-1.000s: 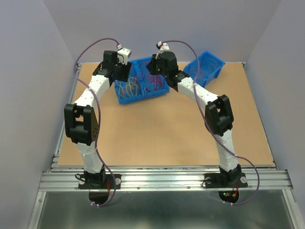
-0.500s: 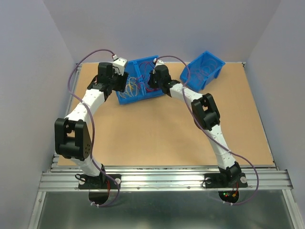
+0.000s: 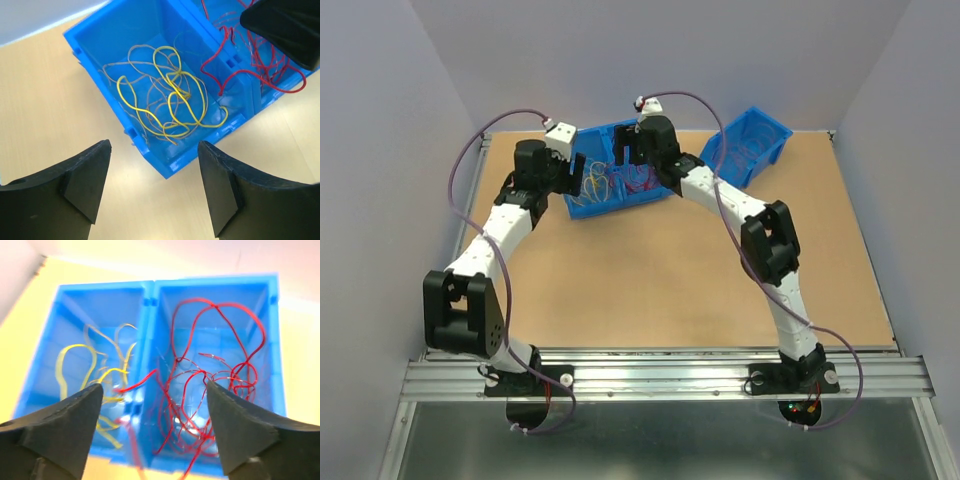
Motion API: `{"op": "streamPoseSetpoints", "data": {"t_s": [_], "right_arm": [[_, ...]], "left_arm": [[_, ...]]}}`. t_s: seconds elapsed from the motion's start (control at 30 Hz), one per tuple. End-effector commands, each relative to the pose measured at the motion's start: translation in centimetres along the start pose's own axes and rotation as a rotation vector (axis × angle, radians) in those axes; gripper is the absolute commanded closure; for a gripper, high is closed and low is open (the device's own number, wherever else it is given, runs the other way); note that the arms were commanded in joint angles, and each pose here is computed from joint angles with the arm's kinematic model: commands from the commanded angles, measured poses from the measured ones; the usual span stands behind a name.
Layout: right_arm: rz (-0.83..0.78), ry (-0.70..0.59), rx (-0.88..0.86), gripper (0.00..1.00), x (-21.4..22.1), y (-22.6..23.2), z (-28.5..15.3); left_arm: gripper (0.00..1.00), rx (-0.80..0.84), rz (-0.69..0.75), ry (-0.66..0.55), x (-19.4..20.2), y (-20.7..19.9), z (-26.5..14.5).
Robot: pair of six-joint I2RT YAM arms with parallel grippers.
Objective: Untangle the cables
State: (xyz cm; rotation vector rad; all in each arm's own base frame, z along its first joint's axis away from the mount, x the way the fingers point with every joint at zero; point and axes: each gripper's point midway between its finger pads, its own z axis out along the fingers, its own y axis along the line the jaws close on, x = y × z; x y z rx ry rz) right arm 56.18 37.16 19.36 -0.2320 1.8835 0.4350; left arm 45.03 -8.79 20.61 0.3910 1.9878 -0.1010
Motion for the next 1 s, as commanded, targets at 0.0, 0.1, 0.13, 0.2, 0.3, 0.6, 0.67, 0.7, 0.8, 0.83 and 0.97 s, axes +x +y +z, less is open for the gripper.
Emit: {"op": "streamPoseSetpoints", "data": {"t_s": [0.0,0.1,0.13,0.2,0.3,0.6,0.67,0.7,0.8,0.83,0.97], "right_arm": [[-0.042,-0.090,0.025,0.07,-4.6,0.4,-4.1],[-0.046,-0.161,-0.026,0.00,-5.7,0.8,-9.0],[-0.048,-0.159,-0.027,0.00,-4.4,0.5,-10.5],[-0.046,-0.172,-0.039,0.00,-1.9,-0.8,-16.4],[-0.028,-0.244,-0.053,0.00,-0.1,-2.8,-23.7],[0.144,-0.249,0.070,0.00,9.0,-9.1,-32.5],[0.186,-0.276,0.085,0.00,10.2,-10.0,-33.7],[0.196,-0.289,0.081,0.00,10.3,-10.1,-34.1],[0.220,-0.317,0.074,0.00,10.7,-10.4,-34.8],[0.224,-0.320,0.073,0.00,10.7,-10.5,-34.9],[0.237,-0.320,0.079,0.00,10.7,-10.5,-35.0]], "left_arm": [[0.13,-0.067,-0.046,-0.242,-5.1,2.3,-3.7],[0.01,-0.086,-0.039,-0.398,-6.5,2.9,-8.2],[0.01,-0.099,-0.029,-0.420,-6.2,3.1,-9.0],[0.01,-0.088,-0.001,-0.416,-3.7,2.4,-9.7],[0.01,-0.075,0.054,-0.461,-2.0,1.2,-12.8],[0.01,0.045,0.131,-0.454,3.4,-2.4,-15.1],[0.01,0.027,0.144,-0.472,3.7,-2.3,-15.6],[0.01,0.024,0.146,-0.479,3.8,-2.3,-15.7],[0.01,0.031,0.160,-0.513,3.7,-2.7,-16.4],[0.01,0.036,0.166,-0.521,3.7,-2.9,-16.6],[0.01,0.027,0.158,-0.518,3.7,-2.7,-16.5]]}}
